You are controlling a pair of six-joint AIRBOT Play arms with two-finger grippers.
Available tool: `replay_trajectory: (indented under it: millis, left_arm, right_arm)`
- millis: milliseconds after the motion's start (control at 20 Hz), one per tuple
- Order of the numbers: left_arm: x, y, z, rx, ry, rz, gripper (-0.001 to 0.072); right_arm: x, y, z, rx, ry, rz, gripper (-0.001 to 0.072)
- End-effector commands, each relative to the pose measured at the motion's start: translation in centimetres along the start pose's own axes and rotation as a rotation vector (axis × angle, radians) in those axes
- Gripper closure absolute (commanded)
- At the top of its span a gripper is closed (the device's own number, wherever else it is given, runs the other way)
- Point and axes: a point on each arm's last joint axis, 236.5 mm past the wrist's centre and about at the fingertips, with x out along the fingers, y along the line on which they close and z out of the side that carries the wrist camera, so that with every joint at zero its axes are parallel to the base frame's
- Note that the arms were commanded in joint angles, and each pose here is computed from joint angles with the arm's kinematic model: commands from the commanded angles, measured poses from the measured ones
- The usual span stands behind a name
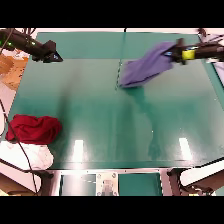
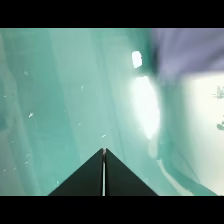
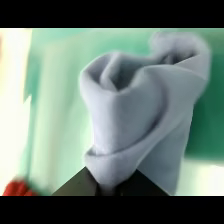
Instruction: Fold the shirts.
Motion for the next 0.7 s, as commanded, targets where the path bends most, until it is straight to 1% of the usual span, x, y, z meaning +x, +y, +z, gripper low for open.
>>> replay_trajectory:
  millis: [0, 200, 350, 500, 650]
  left_arm:
    - [0.0, 0.0, -0.2, 0.001, 0.008, -0.001, 0.0686]
    - [0.0, 0.0, -0.1, 0.000, 0.003, 0.000, 0.0686]
    - [0.0, 0.0, 0.2, 0.000, -0.010, 0.002, 0.0685]
    - [0.0, 0.1, 0.3, 0.000, -0.013, 0.002, 0.0685]
    - [0.0, 0.0, 0.1, 0.000, -0.003, 0.000, 0.0686]
  right_arm:
    - [-12.1, -9.3, 2.8, 0.171, -0.159, -0.251, 0.0700]
    - [-24.5, -19.3, 0.3, 0.367, -0.293, -0.466, 0.0700]
    - [-30.3, -25.4, -5.7, 0.563, -0.337, -0.579, 0.0701]
    - [-30.6, -31.0, -14.7, 0.796, -0.266, -0.630, 0.0700]
    - [-28.1, -34.3, -21.9, 0.968, -0.203, -0.602, 0.0699]
